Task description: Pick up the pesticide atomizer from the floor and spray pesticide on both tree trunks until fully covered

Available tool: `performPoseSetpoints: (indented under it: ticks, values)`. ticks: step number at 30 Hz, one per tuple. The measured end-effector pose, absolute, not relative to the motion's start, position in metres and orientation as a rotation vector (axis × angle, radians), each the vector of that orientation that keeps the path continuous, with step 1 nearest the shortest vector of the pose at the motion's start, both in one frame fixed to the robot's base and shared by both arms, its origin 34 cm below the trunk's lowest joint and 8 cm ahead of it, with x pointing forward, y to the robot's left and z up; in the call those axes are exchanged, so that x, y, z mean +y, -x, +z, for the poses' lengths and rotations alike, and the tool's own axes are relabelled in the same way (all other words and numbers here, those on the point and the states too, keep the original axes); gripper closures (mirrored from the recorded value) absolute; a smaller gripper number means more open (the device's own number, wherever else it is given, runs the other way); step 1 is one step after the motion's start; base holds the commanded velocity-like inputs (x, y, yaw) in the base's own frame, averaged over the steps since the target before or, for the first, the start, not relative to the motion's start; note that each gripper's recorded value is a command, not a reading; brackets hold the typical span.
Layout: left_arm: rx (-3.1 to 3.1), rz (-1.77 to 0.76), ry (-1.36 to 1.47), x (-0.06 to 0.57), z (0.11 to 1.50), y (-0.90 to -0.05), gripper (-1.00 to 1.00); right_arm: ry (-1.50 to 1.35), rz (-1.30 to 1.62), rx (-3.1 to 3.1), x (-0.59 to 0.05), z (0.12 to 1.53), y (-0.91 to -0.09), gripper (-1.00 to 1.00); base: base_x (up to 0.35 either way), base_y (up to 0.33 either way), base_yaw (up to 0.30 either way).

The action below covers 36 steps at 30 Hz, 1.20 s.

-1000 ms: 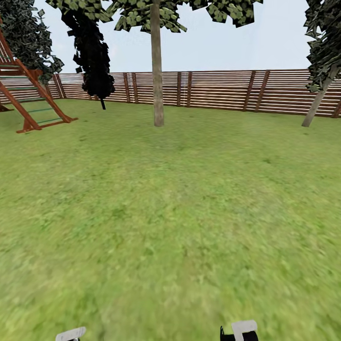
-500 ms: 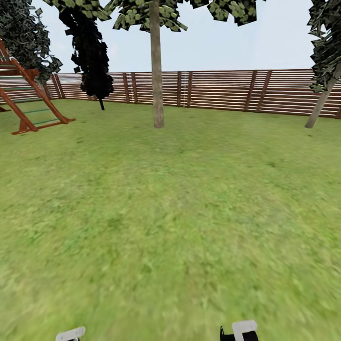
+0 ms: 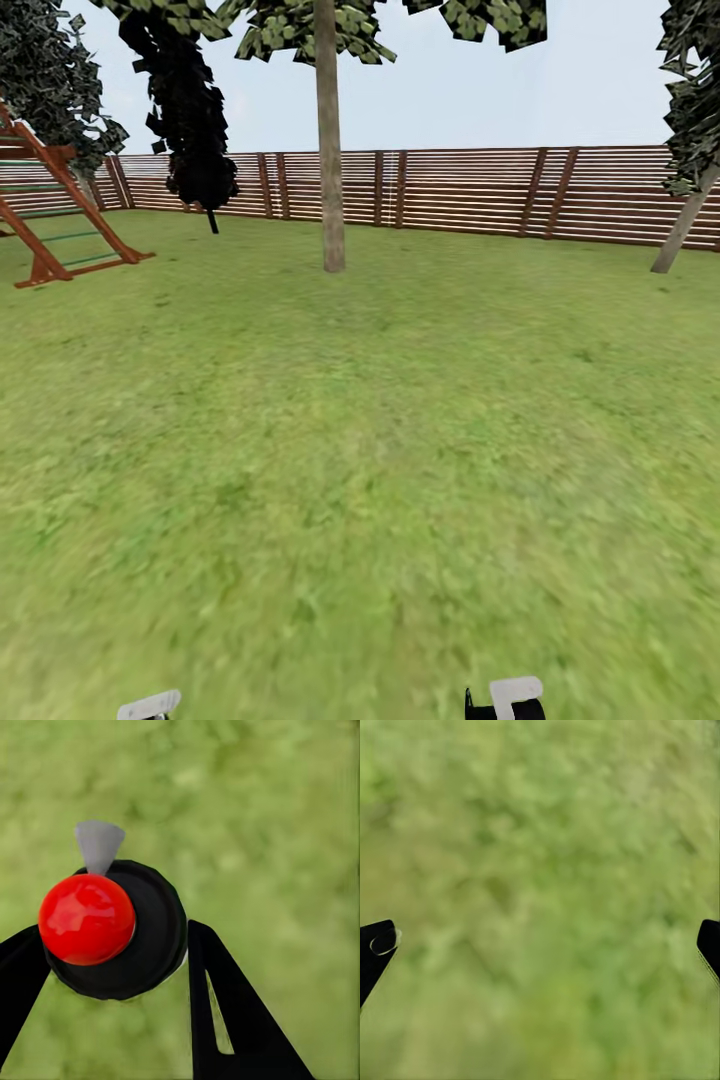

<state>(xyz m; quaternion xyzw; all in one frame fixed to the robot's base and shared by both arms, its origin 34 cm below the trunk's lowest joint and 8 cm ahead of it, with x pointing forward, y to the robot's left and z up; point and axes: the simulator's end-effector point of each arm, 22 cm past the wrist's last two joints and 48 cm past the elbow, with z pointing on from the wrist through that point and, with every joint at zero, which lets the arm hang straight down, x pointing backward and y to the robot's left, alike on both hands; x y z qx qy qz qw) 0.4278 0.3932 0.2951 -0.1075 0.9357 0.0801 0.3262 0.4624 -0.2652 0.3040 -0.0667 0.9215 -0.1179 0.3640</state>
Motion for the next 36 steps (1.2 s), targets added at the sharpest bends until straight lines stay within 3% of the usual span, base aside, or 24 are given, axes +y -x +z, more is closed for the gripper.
performPoseSetpoints:
  ticks: [36]
  values:
    - [2.449, 0.211, 0.286, 0.3935, 0.2955, -0.4284, 1.00, 0.172, -0.303, 2.371, -0.2652, 0.3040, -0.4624, -1.00, 0.338, 0.000, 0.000]
